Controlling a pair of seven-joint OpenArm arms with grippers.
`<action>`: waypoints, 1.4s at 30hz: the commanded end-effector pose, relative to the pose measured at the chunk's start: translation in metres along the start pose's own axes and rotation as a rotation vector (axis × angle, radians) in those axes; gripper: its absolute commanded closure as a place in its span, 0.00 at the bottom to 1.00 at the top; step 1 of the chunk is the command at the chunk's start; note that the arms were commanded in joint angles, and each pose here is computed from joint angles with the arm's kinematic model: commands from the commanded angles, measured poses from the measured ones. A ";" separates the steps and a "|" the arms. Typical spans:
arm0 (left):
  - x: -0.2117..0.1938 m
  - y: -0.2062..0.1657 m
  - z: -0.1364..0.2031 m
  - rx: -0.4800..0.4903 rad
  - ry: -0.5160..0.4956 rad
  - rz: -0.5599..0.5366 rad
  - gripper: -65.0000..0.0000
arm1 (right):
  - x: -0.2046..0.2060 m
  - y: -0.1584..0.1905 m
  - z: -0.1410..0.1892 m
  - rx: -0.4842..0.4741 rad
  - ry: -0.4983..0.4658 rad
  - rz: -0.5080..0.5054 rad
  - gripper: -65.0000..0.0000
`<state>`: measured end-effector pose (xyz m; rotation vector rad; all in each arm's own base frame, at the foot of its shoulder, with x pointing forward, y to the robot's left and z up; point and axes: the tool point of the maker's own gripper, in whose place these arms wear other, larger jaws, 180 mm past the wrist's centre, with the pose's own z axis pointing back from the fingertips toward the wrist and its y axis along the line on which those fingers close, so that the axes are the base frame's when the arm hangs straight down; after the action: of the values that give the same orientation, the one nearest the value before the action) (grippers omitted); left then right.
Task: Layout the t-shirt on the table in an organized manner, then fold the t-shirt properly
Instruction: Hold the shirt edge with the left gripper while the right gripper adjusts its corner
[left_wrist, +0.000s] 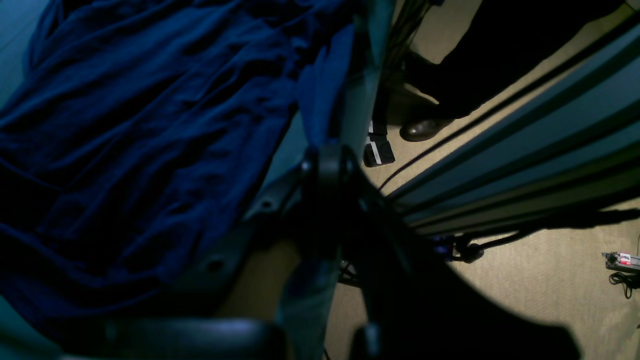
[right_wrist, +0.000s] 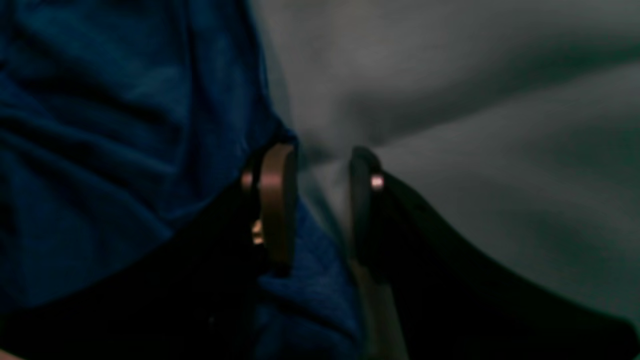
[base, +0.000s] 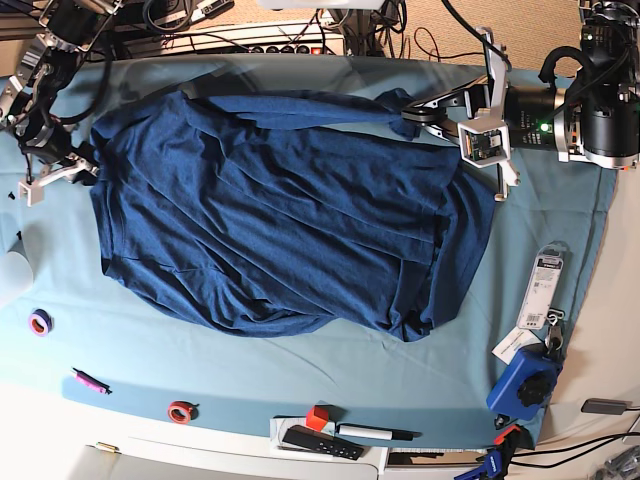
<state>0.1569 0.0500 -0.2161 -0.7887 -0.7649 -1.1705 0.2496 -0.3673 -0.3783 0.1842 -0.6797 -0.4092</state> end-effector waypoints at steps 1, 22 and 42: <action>0.008 -0.002 0.003 -0.007 -0.026 -0.018 1.00 | 0.017 -0.001 0.008 0.015 -0.055 0.005 0.71; 0.008 -0.002 0.003 -0.007 -0.026 -0.018 1.00 | 0.011 0.018 0.037 0.255 -0.127 -0.056 0.71; 0.008 -0.002 0.003 -0.007 -0.026 -0.018 1.00 | -0.001 0.006 0.043 0.180 -0.112 0.090 0.71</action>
<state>0.1570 0.0500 -0.2161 -0.7883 -0.7649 -1.1708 0.2127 -0.3546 -0.3645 0.3218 -0.7610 -0.3021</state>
